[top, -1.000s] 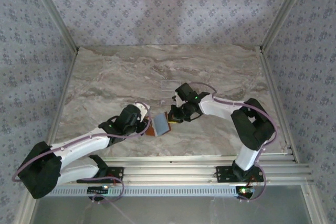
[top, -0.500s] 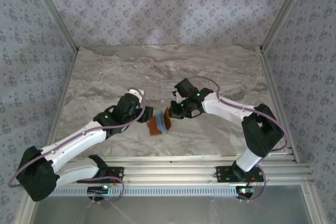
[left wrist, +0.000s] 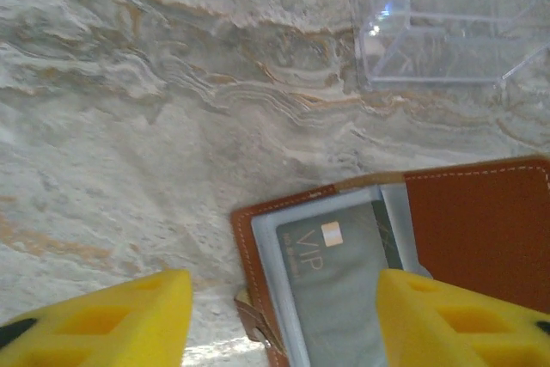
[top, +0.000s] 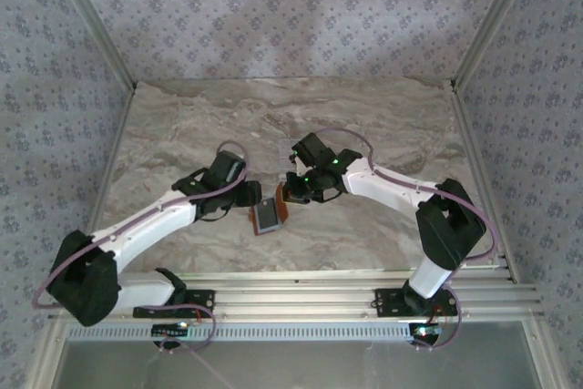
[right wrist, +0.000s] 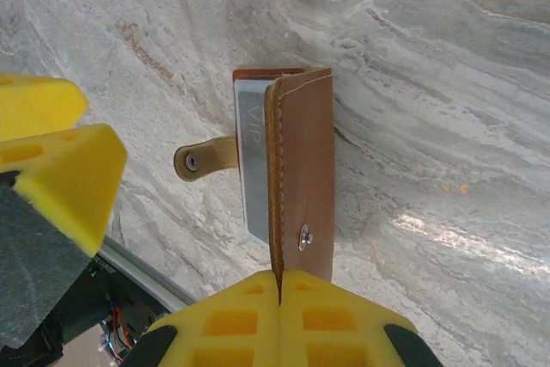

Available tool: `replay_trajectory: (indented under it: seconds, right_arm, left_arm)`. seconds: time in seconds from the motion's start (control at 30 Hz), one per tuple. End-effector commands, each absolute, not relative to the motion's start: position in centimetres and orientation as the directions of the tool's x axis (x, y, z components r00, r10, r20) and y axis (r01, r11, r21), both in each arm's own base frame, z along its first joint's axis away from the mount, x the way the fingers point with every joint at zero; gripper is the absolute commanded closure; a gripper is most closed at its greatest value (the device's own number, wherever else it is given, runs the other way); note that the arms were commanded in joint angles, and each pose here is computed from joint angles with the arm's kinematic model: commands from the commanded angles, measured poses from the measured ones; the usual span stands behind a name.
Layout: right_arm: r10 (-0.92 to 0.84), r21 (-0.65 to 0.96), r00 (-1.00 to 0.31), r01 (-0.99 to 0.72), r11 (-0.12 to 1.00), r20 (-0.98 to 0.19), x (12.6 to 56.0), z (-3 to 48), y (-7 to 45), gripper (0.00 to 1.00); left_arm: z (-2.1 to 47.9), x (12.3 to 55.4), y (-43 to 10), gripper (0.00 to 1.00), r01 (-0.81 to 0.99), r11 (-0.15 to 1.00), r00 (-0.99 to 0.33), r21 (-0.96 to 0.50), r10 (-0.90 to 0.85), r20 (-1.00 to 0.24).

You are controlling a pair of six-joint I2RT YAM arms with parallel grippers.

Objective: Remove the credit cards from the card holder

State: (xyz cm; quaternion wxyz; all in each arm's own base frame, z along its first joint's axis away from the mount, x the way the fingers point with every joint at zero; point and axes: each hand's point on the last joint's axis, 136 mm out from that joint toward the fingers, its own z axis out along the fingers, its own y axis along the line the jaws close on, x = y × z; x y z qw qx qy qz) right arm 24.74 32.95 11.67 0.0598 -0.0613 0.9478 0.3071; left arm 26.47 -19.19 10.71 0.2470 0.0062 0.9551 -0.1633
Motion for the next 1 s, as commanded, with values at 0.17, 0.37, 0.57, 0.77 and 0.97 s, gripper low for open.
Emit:
replay_trajectory:
  seconds: [0.17, 0.37, 0.57, 0.77, 0.97]
  right_arm:
    - [-0.010, 0.535, -0.994, -0.066, 0.842, -0.107, 24.5, 9.6, 30.6, 1.00]
    - [0.017, 0.533, -0.994, -0.044, 0.845, -0.110, 24.7, 9.4, 29.8, 1.00]
    - [0.028, 0.535, -0.994, -0.033, 0.844, -0.107, 24.7, 9.1, 29.5, 1.00]
    - [0.039, 0.533, -0.993, -0.025, 0.846, -0.108, 24.7, 9.1, 29.0, 1.00]
    - [0.053, 0.523, -0.993, -0.012, 0.852, -0.109, 24.7, 8.9, 28.4, 1.00]
  left_arm:
    - [10.2, 25.9, -24.9, 0.70, 0.012, 0.823, -0.956, -0.568, -0.158, -0.248]
    - [8.5, 25.5, -25.8, 0.73, -0.058, 0.815, -0.972, -0.577, -0.178, -0.154]
    - [7.8, 24.7, -27.4, 0.73, -0.040, 0.839, -0.988, -0.543, -0.114, -0.102]
    - [7.3, 24.2, -27.5, 0.73, -0.025, 0.885, -0.993, -0.466, -0.077, -0.094]
    - [5.2, 23.7, -26.1, 0.73, -0.061, 0.923, -0.994, -0.381, -0.089, -0.059]
